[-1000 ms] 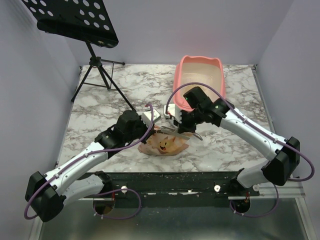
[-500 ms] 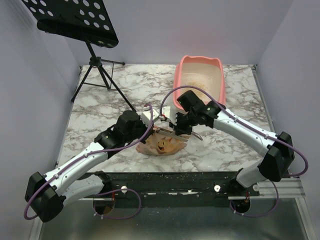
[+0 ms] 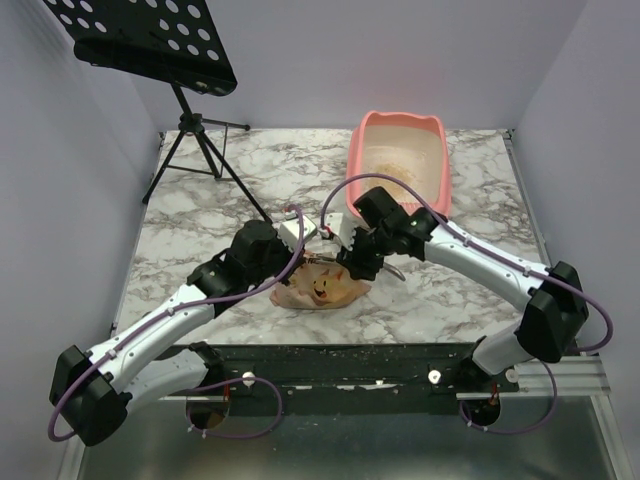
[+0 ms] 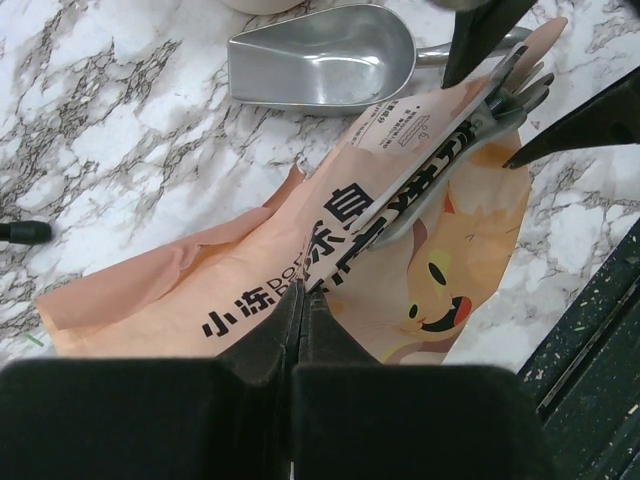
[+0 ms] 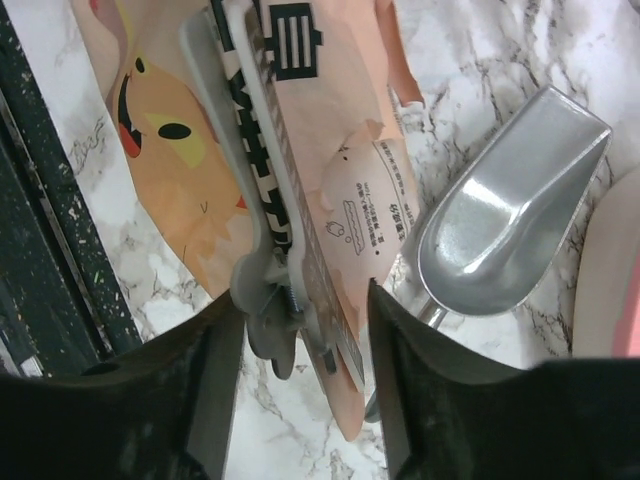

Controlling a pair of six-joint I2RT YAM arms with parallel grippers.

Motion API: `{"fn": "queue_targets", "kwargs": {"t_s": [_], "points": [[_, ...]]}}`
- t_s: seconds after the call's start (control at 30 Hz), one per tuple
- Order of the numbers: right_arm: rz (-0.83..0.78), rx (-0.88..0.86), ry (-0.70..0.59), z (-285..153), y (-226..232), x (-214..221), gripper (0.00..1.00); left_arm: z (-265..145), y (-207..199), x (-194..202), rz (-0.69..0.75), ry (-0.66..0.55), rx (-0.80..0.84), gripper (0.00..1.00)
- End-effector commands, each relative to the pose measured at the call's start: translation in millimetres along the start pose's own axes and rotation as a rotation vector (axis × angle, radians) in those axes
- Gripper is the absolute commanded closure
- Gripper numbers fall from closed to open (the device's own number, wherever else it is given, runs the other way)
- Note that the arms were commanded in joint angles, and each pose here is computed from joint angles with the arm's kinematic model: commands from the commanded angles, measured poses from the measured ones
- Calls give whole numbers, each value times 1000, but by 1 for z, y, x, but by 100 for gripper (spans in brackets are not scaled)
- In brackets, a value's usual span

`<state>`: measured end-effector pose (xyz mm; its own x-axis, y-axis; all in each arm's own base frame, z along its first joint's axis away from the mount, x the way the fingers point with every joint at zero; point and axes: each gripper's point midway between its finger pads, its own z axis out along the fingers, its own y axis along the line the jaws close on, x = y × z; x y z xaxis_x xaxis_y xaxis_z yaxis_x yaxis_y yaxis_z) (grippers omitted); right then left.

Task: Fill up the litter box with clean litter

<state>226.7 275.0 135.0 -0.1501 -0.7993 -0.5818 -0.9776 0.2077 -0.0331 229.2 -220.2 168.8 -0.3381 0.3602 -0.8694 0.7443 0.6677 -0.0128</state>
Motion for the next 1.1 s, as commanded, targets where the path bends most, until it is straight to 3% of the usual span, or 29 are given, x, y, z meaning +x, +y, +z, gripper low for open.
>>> {"fn": "queue_targets", "kwargs": {"t_s": [0.0, 0.13, 0.3, 0.33, 0.37, 0.4, 0.43, 0.47, 0.6, 0.77, 1.07], "points": [[11, 106, -72, -21, -11, -15, 37, -7, 10, -38, 27, -135, -53, 100], [6, 200, -182, -52, -18, -36, 31, -7, 12, -38, 28, -133, -60, 94], [96, 333, -318, -97, -31, -65, 25, -15, 19, -46, 28, -158, -108, 62], [121, 353, -342, -106, -33, -70, 21, -17, 19, -48, 36, -162, -109, 57], [145, 372, -362, -113, -35, -75, 5, -19, 19, -50, 43, -168, -105, 53], [167, 382, -390, -122, -35, -81, 0, -21, 17, -52, 43, -175, -98, 45], [185, 395, -409, -129, -36, -85, 0, -23, 13, -53, 49, -173, -77, 30], [210, 412, -424, -134, -38, -87, 0, -27, 10, -59, 60, -176, -55, 2], [350, 525, -466, -156, -54, -89, 0, -44, 14, -88, 42, -200, -87, 1], [636, 784, -532, -190, -85, -72, 0, -56, 45, -110, -43, -214, -271, 1], [736, 887, -608, -202, -90, -54, 0, -63, 88, -129, -112, -225, -527, 1]]}}
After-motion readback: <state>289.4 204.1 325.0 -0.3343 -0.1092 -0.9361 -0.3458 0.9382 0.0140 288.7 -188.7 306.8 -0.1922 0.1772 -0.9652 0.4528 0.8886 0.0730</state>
